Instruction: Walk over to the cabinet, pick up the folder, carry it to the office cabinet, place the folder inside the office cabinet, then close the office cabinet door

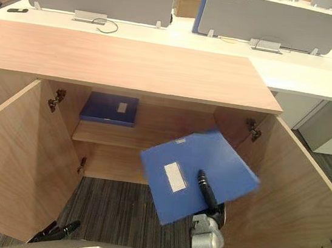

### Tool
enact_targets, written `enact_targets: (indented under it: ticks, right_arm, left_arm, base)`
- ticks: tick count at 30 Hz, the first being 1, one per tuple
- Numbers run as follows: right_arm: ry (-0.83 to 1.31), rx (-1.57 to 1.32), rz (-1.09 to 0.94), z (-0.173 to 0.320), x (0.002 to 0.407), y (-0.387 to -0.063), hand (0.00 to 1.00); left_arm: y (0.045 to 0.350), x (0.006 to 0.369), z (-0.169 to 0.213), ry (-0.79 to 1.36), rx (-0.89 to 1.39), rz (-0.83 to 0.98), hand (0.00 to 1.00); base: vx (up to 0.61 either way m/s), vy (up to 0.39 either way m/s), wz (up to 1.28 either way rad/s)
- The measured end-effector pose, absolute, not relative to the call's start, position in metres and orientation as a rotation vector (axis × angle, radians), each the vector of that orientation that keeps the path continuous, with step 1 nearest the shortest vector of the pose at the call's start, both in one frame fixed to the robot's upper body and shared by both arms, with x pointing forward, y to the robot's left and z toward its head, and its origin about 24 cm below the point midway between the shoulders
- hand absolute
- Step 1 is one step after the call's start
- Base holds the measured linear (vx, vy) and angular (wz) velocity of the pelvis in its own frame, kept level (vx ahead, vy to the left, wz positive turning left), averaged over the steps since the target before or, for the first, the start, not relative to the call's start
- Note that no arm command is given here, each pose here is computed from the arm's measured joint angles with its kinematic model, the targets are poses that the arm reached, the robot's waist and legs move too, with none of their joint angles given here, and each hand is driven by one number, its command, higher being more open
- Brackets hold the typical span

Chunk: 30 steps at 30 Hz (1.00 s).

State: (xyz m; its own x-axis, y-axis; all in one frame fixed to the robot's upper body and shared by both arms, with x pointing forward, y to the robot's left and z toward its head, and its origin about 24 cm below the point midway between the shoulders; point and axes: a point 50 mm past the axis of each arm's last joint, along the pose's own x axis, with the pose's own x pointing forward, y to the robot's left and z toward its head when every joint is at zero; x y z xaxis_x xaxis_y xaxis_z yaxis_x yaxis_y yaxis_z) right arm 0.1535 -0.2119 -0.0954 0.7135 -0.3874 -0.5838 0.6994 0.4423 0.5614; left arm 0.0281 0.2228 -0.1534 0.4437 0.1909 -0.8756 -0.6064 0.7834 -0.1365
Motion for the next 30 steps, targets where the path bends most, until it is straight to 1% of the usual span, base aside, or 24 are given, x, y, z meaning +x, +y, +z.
enact_targets:
  ticks: [3,6,9,11,13,17,19,25,28,30]
  right_arm:
    - [0.454,0.963,-0.76,-0.108,0.144,-0.206,0.0]
    - [0.504,1.062,-0.821,-0.121,0.133,-0.198,0.0]
    - [0.562,1.119,-0.851,-0.132,0.128,-0.187,0.0]
    - [0.583,1.142,-0.837,-0.133,0.133,-0.18,0.0]
    - [0.599,1.174,-0.782,-0.132,0.15,-0.167,0.0]
    - [0.61,1.238,-0.719,-0.127,0.17,-0.15,0.0]
    - [0.605,1.273,-0.726,-0.127,0.173,-0.149,0.0]
    - [0.585,1.355,-0.909,-0.137,0.159,-0.159,0.0]
    - [0.58,1.347,-0.886,-0.133,0.168,-0.156,0.0]
    - [0.557,1.35,-0.867,-0.129,0.175,-0.156,0.0]
  left_arm:
    - [0.213,0.026,-0.159,1.011,-0.528,0.615,1.0]
    - [0.209,0.015,-0.162,1.026,-0.598,0.727,1.0]
    - [0.204,0.004,-0.166,1.055,-0.641,0.789,1.0]
    - [0.203,-0.001,-0.167,1.057,-0.667,0.829,1.0]
    - [0.199,-0.009,-0.168,1.073,-0.695,0.873,1.0]
    - [0.197,-0.022,-0.17,1.11,-0.721,0.945,1.0]
    - [0.197,-0.025,-0.17,1.117,-0.727,0.971,1.0]
    - [0.2,-0.019,-0.171,1.091,-0.765,1.004,1.0]
    - [0.199,-0.014,-0.172,1.08,-0.818,1.042,1.0]
    - [0.19,-0.006,-0.173,1.068,-0.867,1.045,1.0]
  base:
    - [0.01,0.029,-0.14]
    - [-0.02,0.025,-0.13]
    - [-0.04,0.017,-0.05]
    - [-0.07,0.01,-0.18]
    - [-0.08,0.023,-0.43]
    - [-0.05,0.055,-0.24]
    - [0.02,-0.023,0.29]
    - [0.08,-0.053,0.52]
    - [0.07,-0.1,0.24]
    - [0.04,-0.077,0.11]
